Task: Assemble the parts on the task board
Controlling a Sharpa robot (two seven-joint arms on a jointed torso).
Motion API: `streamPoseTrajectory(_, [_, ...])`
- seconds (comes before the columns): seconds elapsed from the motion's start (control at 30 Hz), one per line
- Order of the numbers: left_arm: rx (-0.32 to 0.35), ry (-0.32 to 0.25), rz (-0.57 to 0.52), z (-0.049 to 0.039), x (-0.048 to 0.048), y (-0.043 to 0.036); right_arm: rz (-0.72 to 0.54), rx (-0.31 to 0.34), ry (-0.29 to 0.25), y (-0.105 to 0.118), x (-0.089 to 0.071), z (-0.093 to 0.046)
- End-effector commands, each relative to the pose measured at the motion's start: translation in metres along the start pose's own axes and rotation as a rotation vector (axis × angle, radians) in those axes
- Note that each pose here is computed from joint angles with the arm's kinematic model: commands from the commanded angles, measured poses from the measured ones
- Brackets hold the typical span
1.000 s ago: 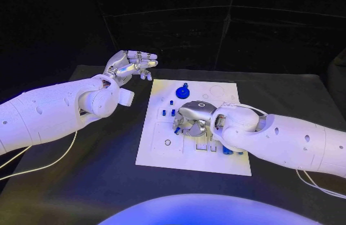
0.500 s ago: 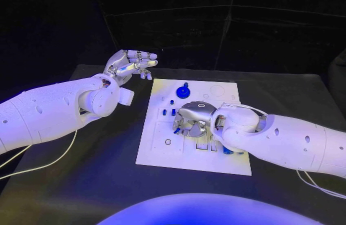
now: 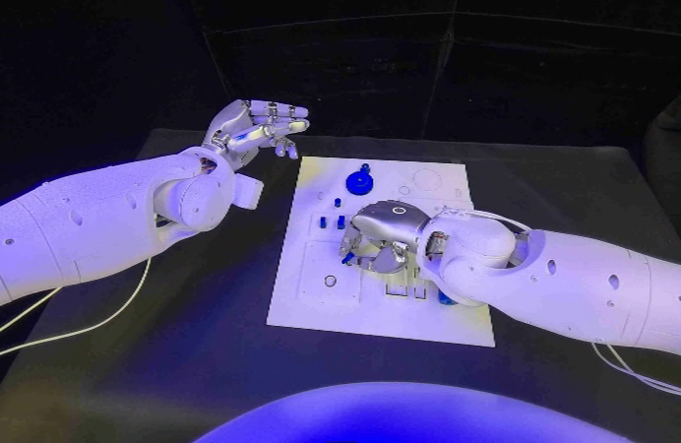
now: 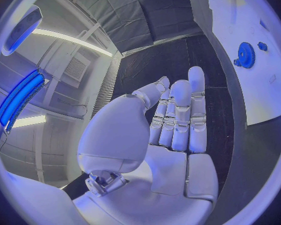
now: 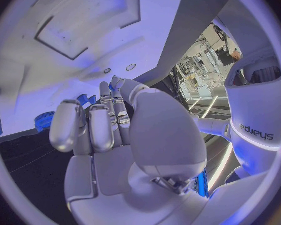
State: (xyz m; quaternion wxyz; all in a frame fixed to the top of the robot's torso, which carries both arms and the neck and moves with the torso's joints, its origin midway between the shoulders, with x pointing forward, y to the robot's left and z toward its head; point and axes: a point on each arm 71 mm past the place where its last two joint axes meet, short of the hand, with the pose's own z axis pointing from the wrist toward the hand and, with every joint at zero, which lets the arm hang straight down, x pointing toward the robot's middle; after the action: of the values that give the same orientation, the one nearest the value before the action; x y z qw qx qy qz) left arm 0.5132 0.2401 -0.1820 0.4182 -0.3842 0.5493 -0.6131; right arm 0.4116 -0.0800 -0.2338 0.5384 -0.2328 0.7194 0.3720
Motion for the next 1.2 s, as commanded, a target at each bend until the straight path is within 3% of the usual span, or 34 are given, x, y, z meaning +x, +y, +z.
streamPoseTrajectory(0.03, [0.004, 0.007, -0.007, 0.0003, 0.0002, -0.0012, -0.047, 0.017, -0.029, 0.003, -0.004, -0.003])
streamPoseTrajectory(0.47, [0.002, 0.009, -0.008, -0.0003, 0.0003, -0.0012, -0.176, 0.073, 0.028, 0.015, -0.004, -0.009])
streamPoseTrajectory(0.83, [0.001, 0.009, -0.009, -0.0006, 0.0001, -0.0012, -0.264, 0.108, -0.006, 0.023, -0.008, -0.005])
streamPoseTrajectory(1.2, [-0.002, 0.009, -0.009, -0.0007, 0.0000, -0.0011, -0.277, 0.093, 0.025, 0.029, -0.005, 0.001])
